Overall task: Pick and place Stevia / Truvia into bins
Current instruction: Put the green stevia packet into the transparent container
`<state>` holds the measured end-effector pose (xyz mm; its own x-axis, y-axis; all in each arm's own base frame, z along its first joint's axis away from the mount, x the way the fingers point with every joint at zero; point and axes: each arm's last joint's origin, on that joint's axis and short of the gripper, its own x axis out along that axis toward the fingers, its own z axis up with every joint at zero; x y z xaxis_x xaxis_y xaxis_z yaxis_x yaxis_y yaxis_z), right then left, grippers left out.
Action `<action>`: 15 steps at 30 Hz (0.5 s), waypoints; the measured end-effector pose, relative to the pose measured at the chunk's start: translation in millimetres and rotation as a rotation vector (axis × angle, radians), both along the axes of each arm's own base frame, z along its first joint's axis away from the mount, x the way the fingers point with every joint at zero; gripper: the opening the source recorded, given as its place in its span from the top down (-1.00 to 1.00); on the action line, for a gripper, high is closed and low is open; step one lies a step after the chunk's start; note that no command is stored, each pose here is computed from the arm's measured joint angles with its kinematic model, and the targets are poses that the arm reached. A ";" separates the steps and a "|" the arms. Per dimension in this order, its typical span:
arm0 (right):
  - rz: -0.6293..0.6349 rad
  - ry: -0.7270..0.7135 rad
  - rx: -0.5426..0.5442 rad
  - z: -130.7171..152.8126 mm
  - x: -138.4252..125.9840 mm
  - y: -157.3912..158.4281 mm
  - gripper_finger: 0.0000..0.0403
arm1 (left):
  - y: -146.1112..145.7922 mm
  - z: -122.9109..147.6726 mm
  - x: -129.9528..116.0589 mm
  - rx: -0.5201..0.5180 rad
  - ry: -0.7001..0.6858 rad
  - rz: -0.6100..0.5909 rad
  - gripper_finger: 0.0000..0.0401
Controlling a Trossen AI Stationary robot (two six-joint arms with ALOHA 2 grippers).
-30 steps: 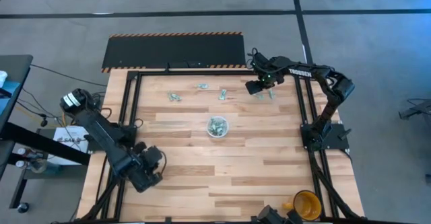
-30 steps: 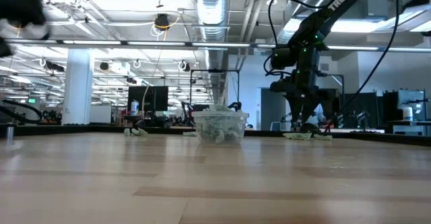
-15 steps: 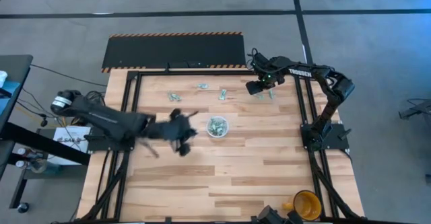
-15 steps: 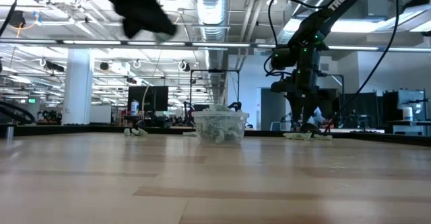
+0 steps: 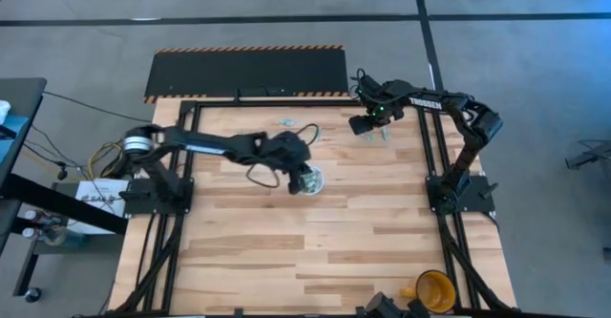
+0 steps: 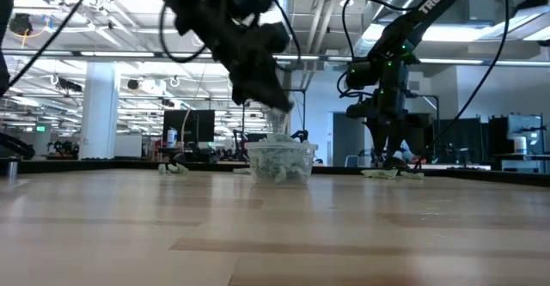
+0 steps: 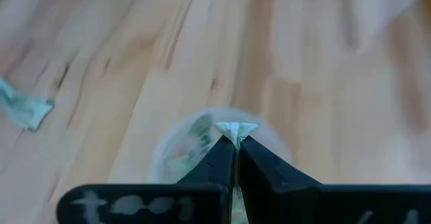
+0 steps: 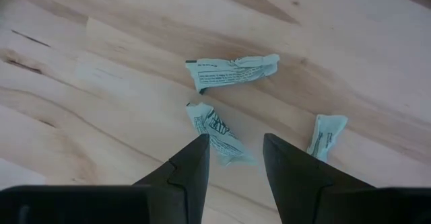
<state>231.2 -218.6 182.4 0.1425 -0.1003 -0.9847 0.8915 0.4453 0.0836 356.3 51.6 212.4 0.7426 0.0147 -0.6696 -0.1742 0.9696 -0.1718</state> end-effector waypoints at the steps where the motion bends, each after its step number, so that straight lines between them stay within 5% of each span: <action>1: 0.000 0.000 0.000 0.0 0.0 0.0 0.33 | 2.2 -2.2 4.6 0.002 0.047 0.000 1.00; 6: 0.011 0.001 -0.002 0.0 0.0 0.0 0.33 | 6.4 -12.2 23.3 0.001 0.186 -0.015 1.00; 15: 0.017 0.003 -0.001 0.0 -0.1 0.1 0.33 | 6.5 -24.5 35.7 -0.062 0.242 -0.061 0.89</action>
